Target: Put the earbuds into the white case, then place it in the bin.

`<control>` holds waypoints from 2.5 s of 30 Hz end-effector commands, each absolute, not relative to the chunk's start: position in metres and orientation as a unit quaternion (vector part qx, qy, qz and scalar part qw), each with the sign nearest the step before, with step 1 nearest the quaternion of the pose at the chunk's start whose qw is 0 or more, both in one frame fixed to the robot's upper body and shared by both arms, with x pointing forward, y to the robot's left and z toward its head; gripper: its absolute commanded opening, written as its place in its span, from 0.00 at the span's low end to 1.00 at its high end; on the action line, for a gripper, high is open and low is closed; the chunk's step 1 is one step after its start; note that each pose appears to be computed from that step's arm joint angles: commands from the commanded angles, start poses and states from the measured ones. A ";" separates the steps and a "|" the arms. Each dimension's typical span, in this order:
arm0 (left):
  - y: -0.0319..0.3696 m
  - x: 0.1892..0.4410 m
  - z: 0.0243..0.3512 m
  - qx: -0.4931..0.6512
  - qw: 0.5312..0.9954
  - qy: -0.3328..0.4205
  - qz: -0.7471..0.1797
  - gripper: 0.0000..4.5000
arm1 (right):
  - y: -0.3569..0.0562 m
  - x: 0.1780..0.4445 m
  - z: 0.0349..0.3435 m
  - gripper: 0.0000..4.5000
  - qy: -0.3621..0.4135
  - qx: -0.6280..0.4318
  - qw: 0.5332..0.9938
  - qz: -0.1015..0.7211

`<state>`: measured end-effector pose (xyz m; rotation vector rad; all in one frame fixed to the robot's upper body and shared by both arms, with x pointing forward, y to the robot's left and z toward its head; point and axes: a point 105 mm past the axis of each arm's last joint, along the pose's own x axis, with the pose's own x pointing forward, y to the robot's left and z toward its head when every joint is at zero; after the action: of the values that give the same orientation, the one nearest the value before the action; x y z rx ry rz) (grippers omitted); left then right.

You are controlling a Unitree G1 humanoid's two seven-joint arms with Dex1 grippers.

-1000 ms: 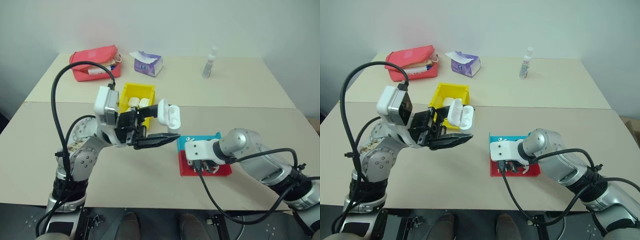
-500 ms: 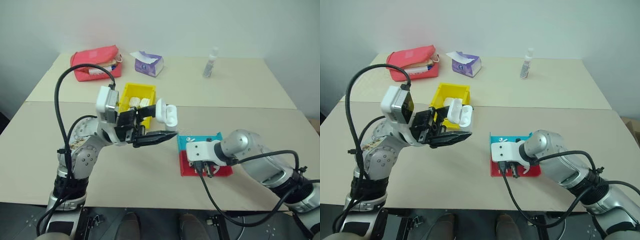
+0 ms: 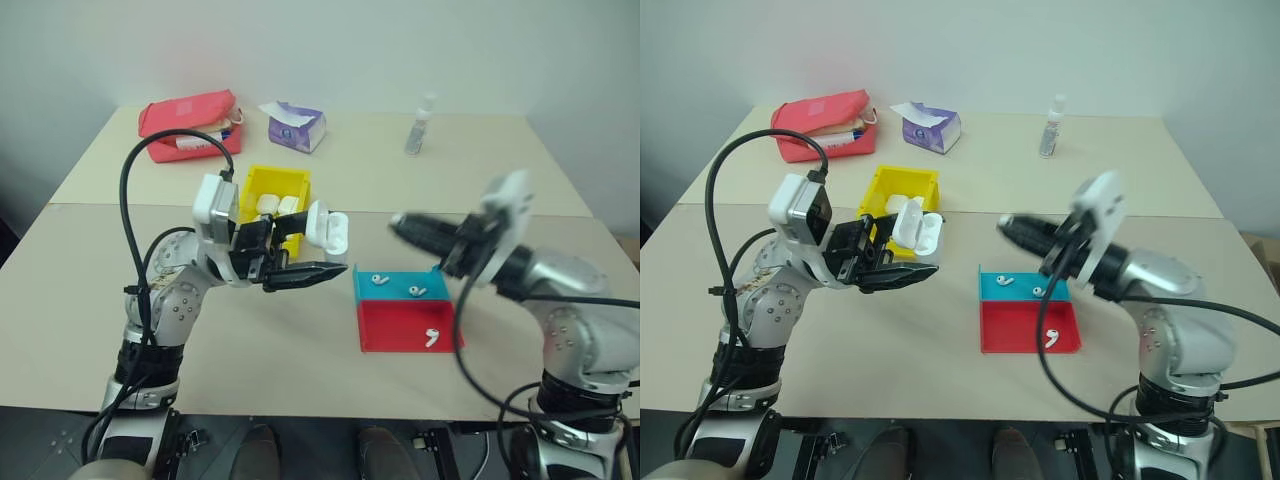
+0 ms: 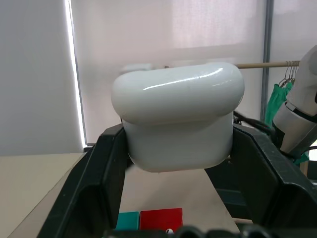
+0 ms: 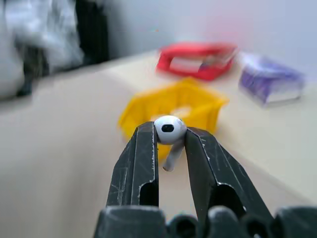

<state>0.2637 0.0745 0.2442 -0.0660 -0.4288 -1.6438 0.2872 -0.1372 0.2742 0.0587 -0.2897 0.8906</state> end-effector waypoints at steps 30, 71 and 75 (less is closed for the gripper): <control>0.058 0.262 0.262 0.009 0.642 -0.200 -0.740 0.64 | -0.068 0.250 0.283 0.14 -0.164 -0.031 0.802 0.574; 0.066 0.259 0.268 0.017 0.657 -0.224 -0.720 0.64 | -0.115 0.364 0.193 0.96 0.089 -0.552 0.554 0.616; 0.067 0.257 0.271 0.019 0.661 -0.230 -0.714 0.64 | -0.113 0.368 0.179 0.72 0.113 -0.573 0.494 0.644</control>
<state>0.2644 0.0654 0.2602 0.0125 -0.4596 -1.6150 0.3679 -0.1087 0.1811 -1.3384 0.2547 1.5260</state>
